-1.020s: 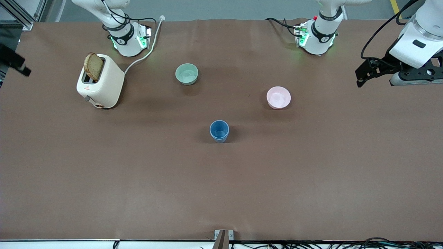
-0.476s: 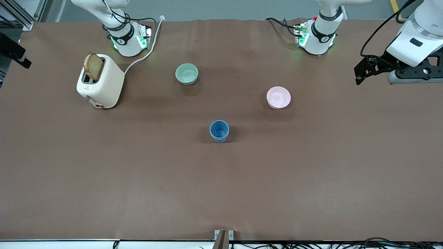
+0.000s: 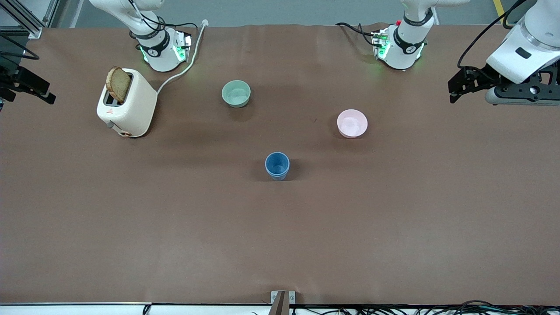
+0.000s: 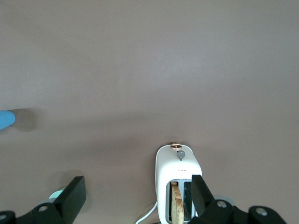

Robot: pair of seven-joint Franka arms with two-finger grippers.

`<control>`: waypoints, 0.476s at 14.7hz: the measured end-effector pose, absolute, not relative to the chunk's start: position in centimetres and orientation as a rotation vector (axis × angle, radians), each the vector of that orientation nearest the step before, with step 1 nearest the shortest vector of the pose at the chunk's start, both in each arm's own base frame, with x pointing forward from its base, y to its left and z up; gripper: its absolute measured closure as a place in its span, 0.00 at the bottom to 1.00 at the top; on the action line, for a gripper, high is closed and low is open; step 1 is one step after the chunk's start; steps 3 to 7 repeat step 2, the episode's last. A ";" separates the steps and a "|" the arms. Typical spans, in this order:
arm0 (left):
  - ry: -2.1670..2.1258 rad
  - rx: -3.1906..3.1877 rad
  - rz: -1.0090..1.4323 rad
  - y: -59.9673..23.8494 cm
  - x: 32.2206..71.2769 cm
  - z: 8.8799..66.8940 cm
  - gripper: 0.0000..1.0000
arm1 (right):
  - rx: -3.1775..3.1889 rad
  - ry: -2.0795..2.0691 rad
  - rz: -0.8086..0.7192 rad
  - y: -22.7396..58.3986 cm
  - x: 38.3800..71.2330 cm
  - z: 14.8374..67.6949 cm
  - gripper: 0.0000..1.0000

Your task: Stack blue cups with both arms

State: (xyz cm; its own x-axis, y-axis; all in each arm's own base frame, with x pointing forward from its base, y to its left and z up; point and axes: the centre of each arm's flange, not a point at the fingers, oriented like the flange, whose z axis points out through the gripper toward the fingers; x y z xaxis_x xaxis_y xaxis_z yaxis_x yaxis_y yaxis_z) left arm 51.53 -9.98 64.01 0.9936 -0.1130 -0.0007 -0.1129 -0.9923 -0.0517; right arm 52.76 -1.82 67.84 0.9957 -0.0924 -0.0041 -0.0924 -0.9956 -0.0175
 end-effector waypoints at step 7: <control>0.174 -3.085 -0.003 -10.0 51.6 64.0 0.00 | -3.120 0.147 -0.029 -1.9 53.0 68.0 0.00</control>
